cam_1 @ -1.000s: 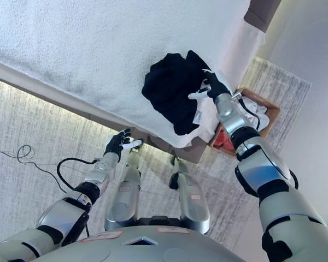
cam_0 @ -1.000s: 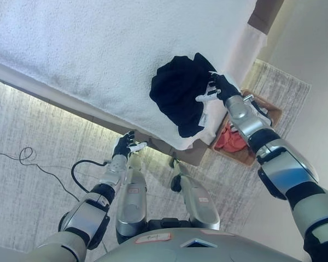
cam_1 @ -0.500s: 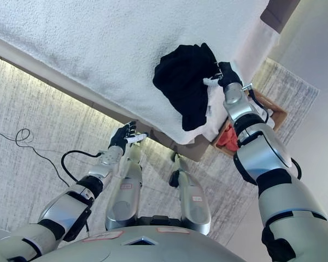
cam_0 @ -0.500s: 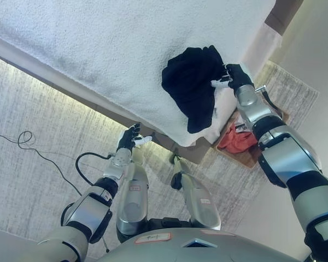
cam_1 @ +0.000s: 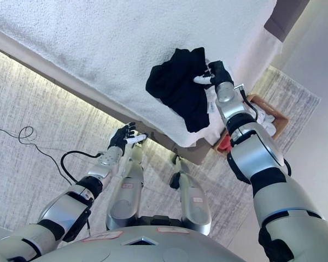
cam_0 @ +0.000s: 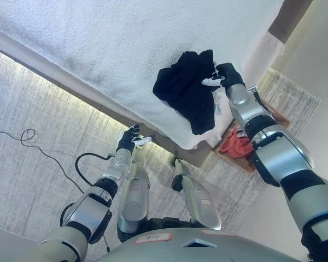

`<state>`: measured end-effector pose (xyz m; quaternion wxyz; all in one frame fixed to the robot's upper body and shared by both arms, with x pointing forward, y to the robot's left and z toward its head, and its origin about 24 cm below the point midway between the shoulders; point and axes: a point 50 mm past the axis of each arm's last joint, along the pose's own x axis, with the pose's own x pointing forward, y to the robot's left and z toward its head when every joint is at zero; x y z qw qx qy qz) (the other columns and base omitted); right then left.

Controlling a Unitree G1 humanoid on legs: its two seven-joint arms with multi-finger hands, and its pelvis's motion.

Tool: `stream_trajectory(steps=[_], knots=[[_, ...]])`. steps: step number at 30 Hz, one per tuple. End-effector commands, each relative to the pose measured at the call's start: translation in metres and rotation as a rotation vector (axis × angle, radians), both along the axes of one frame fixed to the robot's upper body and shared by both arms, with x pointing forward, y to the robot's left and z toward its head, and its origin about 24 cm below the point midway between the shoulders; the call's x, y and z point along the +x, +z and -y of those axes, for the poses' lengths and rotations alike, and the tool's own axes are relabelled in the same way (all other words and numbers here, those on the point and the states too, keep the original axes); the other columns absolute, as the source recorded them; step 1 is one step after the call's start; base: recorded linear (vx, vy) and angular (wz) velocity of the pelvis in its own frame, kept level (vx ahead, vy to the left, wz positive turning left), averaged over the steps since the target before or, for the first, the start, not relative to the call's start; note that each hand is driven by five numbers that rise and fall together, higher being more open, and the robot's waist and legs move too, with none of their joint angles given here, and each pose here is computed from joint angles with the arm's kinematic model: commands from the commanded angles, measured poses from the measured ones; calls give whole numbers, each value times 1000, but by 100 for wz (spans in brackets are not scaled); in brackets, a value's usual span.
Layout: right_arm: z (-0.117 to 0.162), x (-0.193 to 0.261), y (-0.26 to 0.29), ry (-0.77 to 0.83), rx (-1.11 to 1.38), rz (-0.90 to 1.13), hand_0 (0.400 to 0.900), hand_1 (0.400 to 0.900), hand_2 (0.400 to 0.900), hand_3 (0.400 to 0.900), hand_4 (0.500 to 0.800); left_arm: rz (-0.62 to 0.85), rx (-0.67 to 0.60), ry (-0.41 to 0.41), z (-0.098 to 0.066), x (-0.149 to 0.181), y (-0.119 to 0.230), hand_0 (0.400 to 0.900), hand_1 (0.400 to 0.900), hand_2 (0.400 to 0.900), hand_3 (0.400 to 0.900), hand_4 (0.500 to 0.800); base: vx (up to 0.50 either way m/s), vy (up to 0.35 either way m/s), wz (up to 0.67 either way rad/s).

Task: Put the clothes on the bed into the basket.

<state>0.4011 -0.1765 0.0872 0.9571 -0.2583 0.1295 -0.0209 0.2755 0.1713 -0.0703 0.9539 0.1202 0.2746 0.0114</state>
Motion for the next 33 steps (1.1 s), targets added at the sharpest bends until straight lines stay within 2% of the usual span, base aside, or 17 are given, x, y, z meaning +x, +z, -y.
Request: stream_trajectory(steps=[1,5,9,18,22,29,33], knots=[[-26,7,26,63,125,163,400,400,400,400,500,9,19,9,-3,-4,-2,900,900,900,900,800,32,29,-21],[-18,-6,9,52,201,185,400,400,400,400,500,-20,23,40,-10,-14,-10,900,900,900,900,800,47,44,-24],[4,-30,-15,-10,294,212,400,400,400,400,500,-39,2,77,-15,-26,-16,900,900,900,900,800,69,47,-31],[103,-97,-39,-340,304,304,400,400,400,400,500,-85,-13,138,-37,-56,-29,900,900,900,900,800,88,19,-24],[134,-116,-38,-462,278,340,400,400,400,400,500,-103,-32,152,-39,-64,-33,900,900,900,900,800,45,-6,-20],[161,-132,-26,-582,244,416,400,400,400,400,500,-129,-57,160,-35,-75,-39,900,900,900,900,800,30,-20,-18],[161,-134,-27,-573,228,405,400,400,400,400,500,-152,-70,153,-31,-81,-44,900,900,900,900,800,11,-25,-12]])
